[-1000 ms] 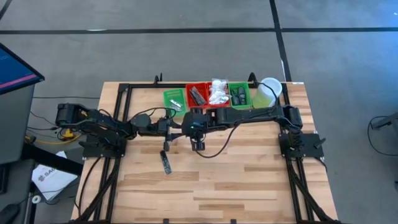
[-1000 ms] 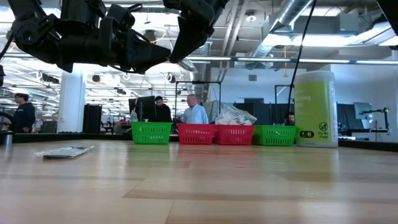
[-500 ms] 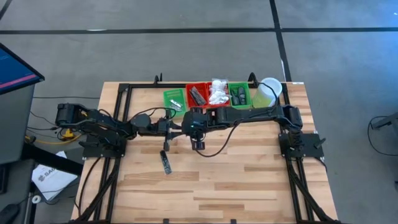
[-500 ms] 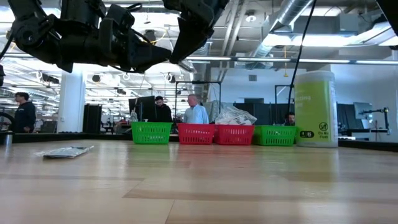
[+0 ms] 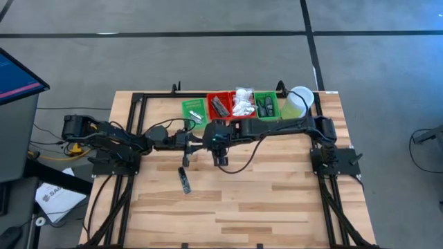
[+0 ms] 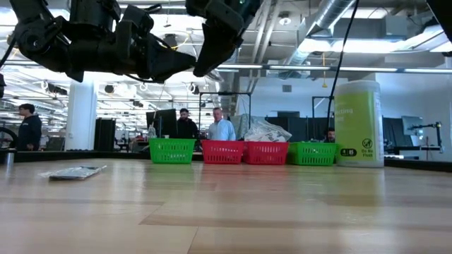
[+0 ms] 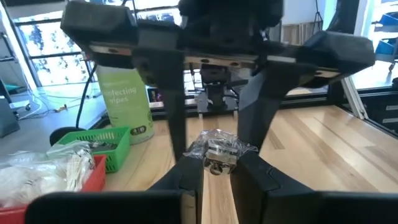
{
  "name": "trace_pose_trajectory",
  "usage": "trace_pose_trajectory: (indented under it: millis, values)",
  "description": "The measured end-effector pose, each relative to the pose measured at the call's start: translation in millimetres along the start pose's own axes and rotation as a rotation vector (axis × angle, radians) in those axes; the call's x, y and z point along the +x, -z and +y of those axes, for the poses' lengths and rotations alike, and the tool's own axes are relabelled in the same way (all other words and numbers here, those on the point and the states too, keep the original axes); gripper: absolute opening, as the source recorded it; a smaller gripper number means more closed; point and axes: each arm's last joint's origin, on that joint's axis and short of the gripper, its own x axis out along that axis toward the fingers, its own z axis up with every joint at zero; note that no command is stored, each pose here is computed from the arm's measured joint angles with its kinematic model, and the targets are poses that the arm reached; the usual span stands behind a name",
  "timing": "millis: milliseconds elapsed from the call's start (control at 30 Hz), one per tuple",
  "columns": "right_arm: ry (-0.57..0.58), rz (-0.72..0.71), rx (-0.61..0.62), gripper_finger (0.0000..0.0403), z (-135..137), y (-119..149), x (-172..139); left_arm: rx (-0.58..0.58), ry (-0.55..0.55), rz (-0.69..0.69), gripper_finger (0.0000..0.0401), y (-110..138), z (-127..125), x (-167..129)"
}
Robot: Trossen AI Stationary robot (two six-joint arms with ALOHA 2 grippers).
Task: Pick & Place Travel size toiletries
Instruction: Put the silver nail cutter into the left green bin
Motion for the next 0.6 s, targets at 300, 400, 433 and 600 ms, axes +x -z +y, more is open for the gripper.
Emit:
trace_pose_trajectory:
  millis: [300,400,433,600]
  values:
    - [0.013,0.067,0.017,0.0206,-15,9,2,-0.023,-0.03,0.073,0.0042,7,1,-1]
    - [0.011,0.102,0.023,0.0207,-17,13,2,-0.027,-0.061,0.095,0.0042,9,2,-1]
    - [0.01,0.118,0.021,0.0207,-17,14,1,-0.026,-0.072,0.099,0.0042,9,2,-1]
    - [-0.002,0.195,0.026,0.0199,-15,21,0,-0.021,-0.117,0.111,0.0042,10,3,-1]
